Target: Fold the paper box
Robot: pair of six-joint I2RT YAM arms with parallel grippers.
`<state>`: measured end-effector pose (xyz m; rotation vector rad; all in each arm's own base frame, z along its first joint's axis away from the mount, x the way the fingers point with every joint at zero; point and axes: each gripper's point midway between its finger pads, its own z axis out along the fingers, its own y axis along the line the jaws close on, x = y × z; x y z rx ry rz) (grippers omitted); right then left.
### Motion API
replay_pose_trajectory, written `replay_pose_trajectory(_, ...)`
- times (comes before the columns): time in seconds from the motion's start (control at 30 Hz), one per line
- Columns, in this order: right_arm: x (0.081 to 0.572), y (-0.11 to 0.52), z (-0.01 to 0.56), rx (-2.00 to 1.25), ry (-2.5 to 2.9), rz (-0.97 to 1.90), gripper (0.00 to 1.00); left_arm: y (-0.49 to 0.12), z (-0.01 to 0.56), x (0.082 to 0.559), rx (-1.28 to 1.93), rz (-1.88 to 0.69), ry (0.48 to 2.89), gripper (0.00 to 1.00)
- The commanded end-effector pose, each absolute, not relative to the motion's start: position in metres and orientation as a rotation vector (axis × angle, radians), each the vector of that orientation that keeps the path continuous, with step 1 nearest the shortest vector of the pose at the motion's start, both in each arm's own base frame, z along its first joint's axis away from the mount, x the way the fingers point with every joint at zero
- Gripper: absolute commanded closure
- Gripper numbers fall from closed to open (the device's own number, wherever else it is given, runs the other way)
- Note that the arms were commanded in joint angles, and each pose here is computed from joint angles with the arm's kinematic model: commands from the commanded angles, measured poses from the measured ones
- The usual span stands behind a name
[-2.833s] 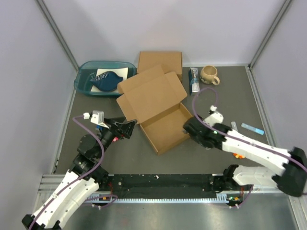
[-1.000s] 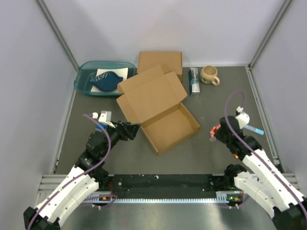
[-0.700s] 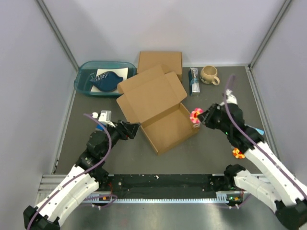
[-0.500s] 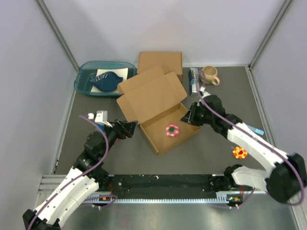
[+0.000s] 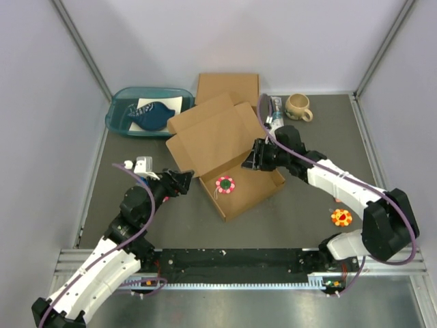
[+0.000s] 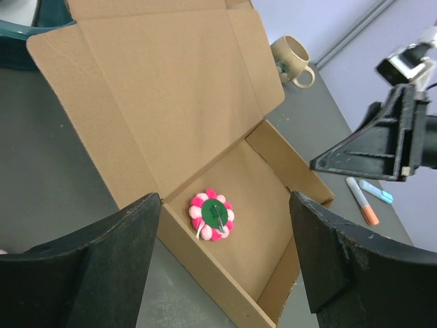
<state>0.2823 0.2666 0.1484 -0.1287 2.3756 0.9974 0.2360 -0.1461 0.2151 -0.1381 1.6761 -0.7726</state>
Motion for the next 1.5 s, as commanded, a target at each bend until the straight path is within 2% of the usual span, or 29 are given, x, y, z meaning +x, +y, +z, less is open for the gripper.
replay_pose_trajectory(0.0,0.314,0.243,0.199,-0.133,2.182,0.766,0.47,-0.139,0.233,0.243,-0.168,-0.729,1.651,0.17)
replay_pose_trajectory(0.13,0.337,0.200,0.198,-0.053,2.183,0.493,0.38,-0.108,0.215,0.248,-0.335,-0.573,1.710,0.16)
replay_pose_trajectory(0.3,0.346,0.159,0.154,-0.120,2.254,0.159,0.34,-0.099,0.223,0.244,-0.365,-0.569,1.672,0.16)
replay_pose_trajectory(0.73,0.349,0.140,0.080,-0.191,2.390,-0.071,0.34,-0.097,0.238,0.234,-0.317,-0.583,1.639,0.17)
replay_pose_trajectory(0.83,0.343,0.140,0.069,-0.161,2.422,-0.057,0.37,-0.096,0.241,0.231,-0.307,-0.586,1.626,0.16)
replay_pose_trajectory(1.17,0.298,0.144,0.038,0.027,2.516,0.052,0.62,-0.094,0.237,0.228,-0.307,-0.588,1.623,0.16)
replay_pose_trajectory(1.37,0.269,0.144,0.033,0.192,2.519,0.137,0.67,-0.095,0.231,0.230,-0.310,-0.583,1.636,0.17)
replay_pose_trajectory(1.47,0.254,0.149,0.033,0.269,2.508,0.193,0.62,-0.094,0.228,0.231,-0.316,-0.576,1.640,0.16)
